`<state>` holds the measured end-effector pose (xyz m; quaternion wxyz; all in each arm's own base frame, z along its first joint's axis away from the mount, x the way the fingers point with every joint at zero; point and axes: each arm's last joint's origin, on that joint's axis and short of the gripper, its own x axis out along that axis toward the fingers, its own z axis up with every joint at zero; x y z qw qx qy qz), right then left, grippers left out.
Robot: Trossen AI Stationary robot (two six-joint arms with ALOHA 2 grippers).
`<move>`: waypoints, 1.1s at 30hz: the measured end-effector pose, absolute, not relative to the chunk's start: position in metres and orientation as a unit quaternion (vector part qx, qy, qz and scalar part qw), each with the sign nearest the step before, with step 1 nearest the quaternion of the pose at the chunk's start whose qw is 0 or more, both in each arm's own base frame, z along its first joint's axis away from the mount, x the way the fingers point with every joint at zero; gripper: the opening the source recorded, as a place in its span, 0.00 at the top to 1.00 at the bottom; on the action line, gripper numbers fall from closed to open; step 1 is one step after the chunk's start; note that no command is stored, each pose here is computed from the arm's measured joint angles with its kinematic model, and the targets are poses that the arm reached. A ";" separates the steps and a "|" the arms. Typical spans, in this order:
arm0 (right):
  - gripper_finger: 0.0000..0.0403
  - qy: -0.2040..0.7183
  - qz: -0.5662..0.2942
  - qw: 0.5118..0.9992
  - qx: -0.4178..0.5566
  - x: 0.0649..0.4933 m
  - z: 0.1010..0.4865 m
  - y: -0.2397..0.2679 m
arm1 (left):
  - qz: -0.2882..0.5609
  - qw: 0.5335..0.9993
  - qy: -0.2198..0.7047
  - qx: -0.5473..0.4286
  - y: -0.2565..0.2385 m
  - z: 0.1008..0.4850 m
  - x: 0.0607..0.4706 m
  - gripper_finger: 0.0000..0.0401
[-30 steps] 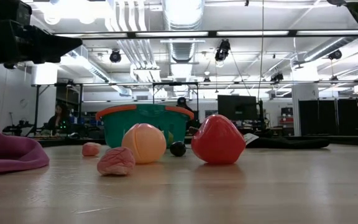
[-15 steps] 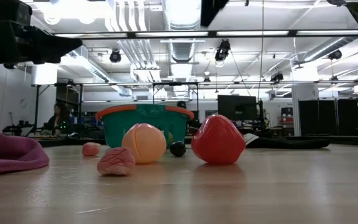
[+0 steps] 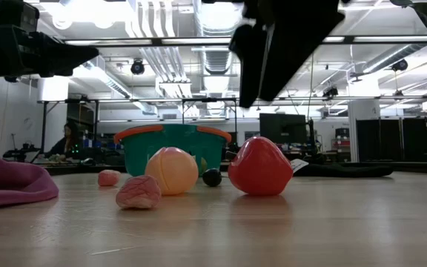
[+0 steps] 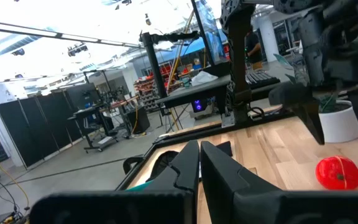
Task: Pick and placing Produce into tupperware
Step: Put the red apple into the basket
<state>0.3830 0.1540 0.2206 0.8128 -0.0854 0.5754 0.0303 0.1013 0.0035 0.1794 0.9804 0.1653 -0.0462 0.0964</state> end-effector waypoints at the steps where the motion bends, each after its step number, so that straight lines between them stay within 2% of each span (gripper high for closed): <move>1: 0.19 0.573 0.031 0.815 -0.085 0.383 0.216 0.154 | 0.096 0.981 -0.045 0.165 0.003 0.179 0.101 1.00; 33: 0.19 0.571 0.023 0.818 -0.065 0.379 0.156 0.124 | 0.096 0.980 -0.041 0.168 0.003 0.179 0.102 1.00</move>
